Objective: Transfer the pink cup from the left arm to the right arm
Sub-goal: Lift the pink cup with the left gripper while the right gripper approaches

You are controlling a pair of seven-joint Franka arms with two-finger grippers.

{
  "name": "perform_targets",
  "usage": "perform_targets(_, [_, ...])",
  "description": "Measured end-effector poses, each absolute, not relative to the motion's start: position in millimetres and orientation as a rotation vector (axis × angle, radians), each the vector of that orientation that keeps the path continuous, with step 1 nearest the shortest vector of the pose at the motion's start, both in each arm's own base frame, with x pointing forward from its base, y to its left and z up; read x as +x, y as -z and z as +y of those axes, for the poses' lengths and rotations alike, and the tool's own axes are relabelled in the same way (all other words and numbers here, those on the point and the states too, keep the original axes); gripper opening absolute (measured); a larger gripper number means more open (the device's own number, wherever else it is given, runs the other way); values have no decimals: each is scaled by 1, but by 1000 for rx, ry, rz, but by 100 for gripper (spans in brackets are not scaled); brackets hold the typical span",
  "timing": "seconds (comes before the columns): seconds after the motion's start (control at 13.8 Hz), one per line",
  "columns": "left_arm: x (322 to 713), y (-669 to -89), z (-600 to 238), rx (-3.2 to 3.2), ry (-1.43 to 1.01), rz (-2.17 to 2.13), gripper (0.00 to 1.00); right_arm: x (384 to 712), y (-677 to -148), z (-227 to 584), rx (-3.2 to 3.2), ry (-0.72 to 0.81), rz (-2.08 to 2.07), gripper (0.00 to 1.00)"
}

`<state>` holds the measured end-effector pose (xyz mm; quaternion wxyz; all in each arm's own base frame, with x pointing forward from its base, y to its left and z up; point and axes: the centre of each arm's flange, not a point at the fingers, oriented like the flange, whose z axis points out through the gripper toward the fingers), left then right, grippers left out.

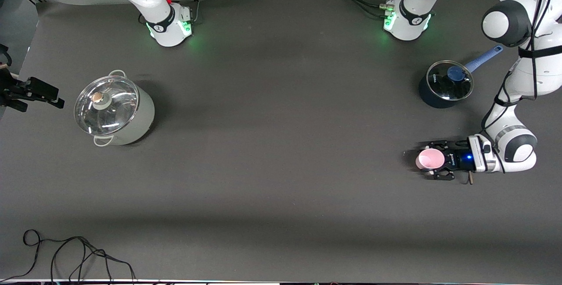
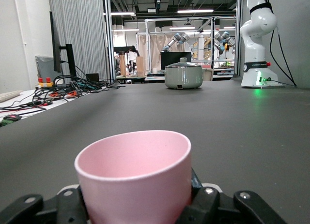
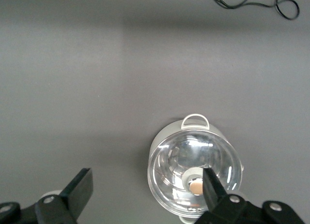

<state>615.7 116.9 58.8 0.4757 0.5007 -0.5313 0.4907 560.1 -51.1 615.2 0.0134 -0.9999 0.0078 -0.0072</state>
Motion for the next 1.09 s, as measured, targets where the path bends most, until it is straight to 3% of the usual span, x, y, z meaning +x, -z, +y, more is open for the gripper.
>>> perform_targets(0.51, [624,-64,93,1183,-1186,-1322,69,560,-621,-43,-2982,21,847,100])
perform_targets(1.09, [669,-110,-29,1025,-1265,-1385,69,556,-631,-42,-2946,-2,954,100])
